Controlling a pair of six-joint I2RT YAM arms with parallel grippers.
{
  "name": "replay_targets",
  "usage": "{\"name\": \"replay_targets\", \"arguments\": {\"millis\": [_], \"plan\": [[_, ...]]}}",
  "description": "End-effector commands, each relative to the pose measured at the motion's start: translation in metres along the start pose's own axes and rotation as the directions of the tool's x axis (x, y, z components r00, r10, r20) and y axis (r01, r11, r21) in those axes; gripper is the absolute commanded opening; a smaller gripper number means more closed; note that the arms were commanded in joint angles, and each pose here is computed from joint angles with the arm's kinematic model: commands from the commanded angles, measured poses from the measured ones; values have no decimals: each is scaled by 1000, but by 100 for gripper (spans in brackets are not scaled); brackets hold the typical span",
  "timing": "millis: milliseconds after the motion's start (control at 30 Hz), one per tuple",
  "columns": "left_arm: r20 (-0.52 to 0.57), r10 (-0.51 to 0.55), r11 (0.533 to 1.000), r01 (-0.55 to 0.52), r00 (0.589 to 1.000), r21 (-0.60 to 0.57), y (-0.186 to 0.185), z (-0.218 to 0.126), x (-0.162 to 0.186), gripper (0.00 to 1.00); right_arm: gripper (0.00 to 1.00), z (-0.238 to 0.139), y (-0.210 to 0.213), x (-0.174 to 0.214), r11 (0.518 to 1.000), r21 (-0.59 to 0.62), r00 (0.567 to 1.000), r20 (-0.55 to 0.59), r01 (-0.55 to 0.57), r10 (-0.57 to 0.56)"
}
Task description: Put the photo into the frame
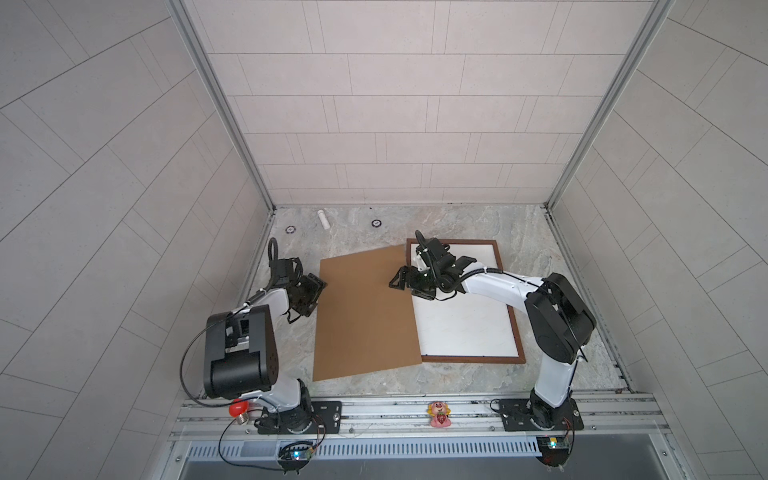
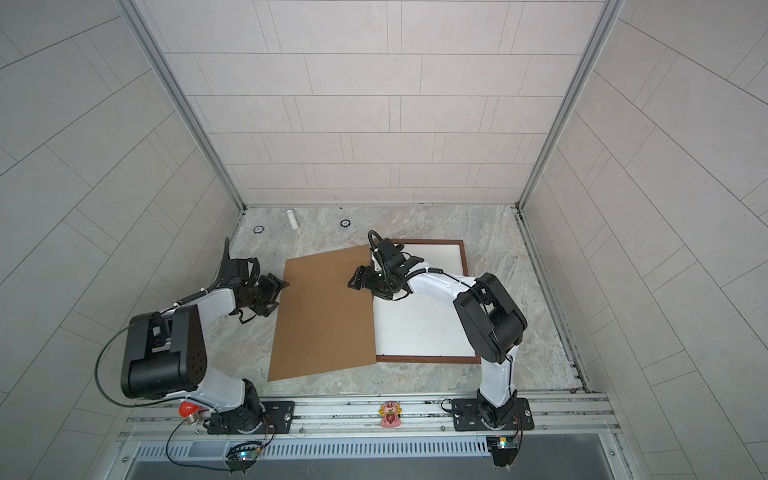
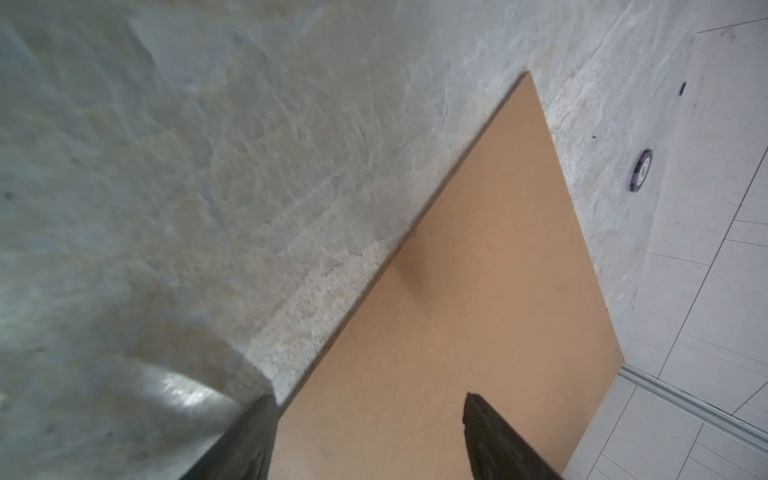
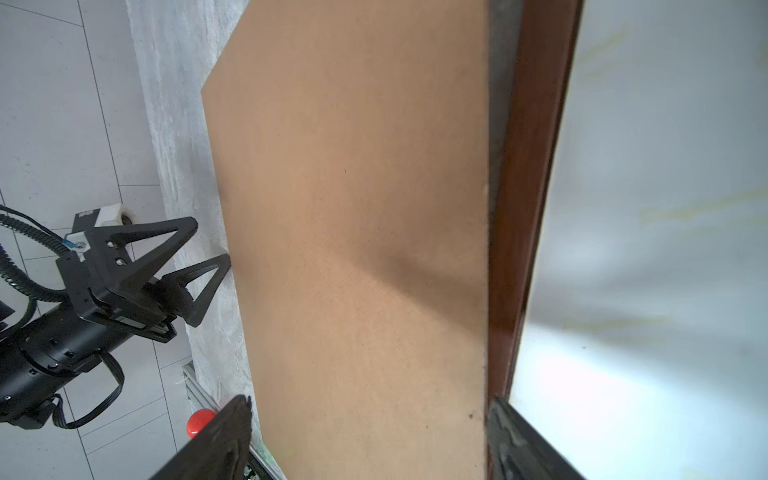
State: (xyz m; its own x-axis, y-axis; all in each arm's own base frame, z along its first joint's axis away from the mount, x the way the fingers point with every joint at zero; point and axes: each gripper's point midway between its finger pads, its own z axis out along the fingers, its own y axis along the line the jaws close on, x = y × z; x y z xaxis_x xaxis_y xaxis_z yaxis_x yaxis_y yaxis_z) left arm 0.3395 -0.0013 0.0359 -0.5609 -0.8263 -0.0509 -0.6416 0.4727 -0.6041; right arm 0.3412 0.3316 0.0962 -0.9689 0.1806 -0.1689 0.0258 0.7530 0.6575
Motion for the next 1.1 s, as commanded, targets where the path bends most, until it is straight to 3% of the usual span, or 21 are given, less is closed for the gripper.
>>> {"name": "replay_targets", "arguments": {"millis": [0, 300, 633, 833, 1067], "plan": [[-161, -38, 998, 44, 986, 34, -6, 2, 37, 76, 84, -7, 44, 3, 983, -162, 997, 11, 81, -81], [-153, -35, 998, 41, 988, 40, -15, 6, 26, 76, 84, 17, 8, 20, 992, -89, 994, -55, 85, -90], [-137, -22, 999, 26, 990, 29, -17, 3, 22, 76, 84, 24, -22, 23, 993, -1, 992, -49, 120, -120], [-150, -27, 999, 30, 988, 20, -8, 5, 28, 76, 76, 17, -6, 21, 990, -52, 990, -46, 132, -134], [-187, -23, 1000, 27, 982, 16, -1, 10, 37, 76, 75, -19, 32, 15, 977, -147, 988, 2, 152, -153]]}}
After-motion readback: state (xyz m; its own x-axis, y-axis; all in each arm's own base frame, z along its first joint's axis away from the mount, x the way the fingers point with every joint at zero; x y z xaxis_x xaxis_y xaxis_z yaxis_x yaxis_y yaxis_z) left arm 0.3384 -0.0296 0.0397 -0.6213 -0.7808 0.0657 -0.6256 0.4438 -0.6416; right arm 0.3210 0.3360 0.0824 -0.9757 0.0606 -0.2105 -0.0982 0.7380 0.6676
